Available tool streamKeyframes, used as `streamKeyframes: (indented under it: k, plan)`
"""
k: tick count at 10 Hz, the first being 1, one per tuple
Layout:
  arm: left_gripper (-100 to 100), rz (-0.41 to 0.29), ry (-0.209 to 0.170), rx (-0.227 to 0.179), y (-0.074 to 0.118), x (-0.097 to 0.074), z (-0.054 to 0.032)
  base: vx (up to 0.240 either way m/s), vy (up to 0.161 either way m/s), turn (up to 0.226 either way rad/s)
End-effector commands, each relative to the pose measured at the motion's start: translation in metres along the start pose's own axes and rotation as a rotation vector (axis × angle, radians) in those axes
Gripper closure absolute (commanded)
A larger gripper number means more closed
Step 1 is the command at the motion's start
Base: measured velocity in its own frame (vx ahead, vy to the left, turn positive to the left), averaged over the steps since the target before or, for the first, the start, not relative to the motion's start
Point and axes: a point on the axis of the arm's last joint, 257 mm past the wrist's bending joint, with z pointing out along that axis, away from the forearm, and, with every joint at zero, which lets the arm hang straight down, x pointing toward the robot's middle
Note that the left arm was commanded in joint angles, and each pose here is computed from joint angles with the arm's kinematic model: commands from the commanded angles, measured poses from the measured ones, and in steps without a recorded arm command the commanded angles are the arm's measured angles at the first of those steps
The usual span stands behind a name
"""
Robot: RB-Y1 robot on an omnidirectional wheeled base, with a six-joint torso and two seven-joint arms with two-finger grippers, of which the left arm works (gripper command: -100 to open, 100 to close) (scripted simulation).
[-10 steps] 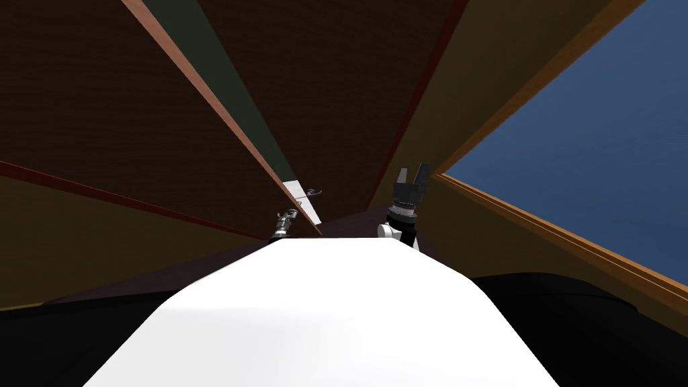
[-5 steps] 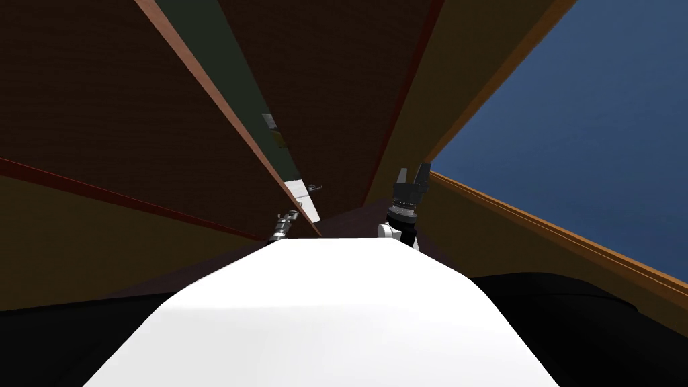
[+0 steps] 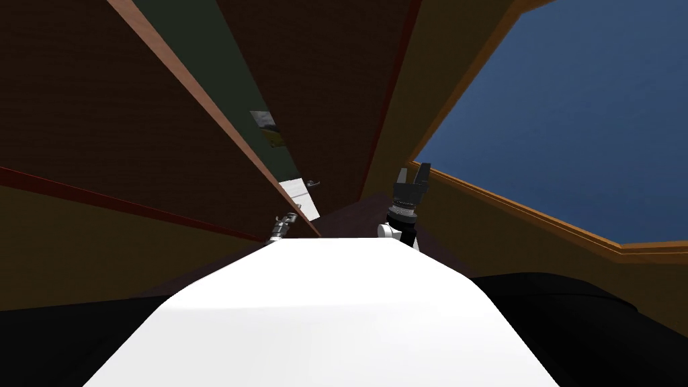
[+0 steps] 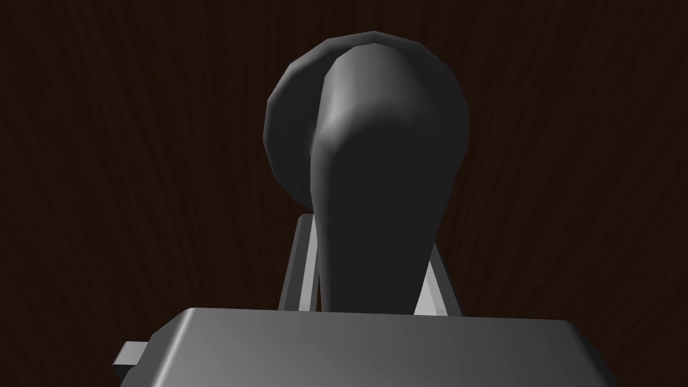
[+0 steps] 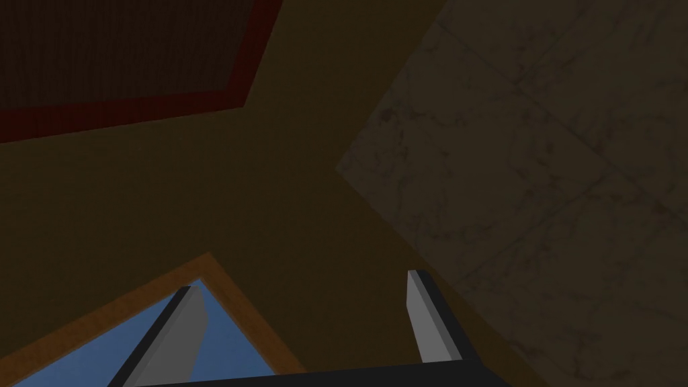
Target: Pull the door open
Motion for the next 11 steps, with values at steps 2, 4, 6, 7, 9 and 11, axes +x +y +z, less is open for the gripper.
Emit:
streamKeyframes:
  k: [2,4,6,7,9,11]
  plan:
    - [100,-0.004,0.034,0.003,-0.001,0.002,-0.0181,-0.19,0.047,-0.181]
    - [100,-0.006,0.055,0.005,-0.002,0.003,-0.028,-0.223,0.103,-0.164]
    - [100,-0.006,0.056,0.0,0.0,0.004,-0.0314,-0.115,0.042,-0.11]
    - [100,-0.006,0.057,0.0,0.0,0.003,-0.0326,-0.214,0.056,-0.205]
    - [100,-0.006,0.065,0.001,-0.001,0.002,-0.0391,-0.239,0.062,-0.181]
    - [100,-0.006,0.073,0.003,-0.001,0.001,-0.0447,-0.242,0.073,-0.178]
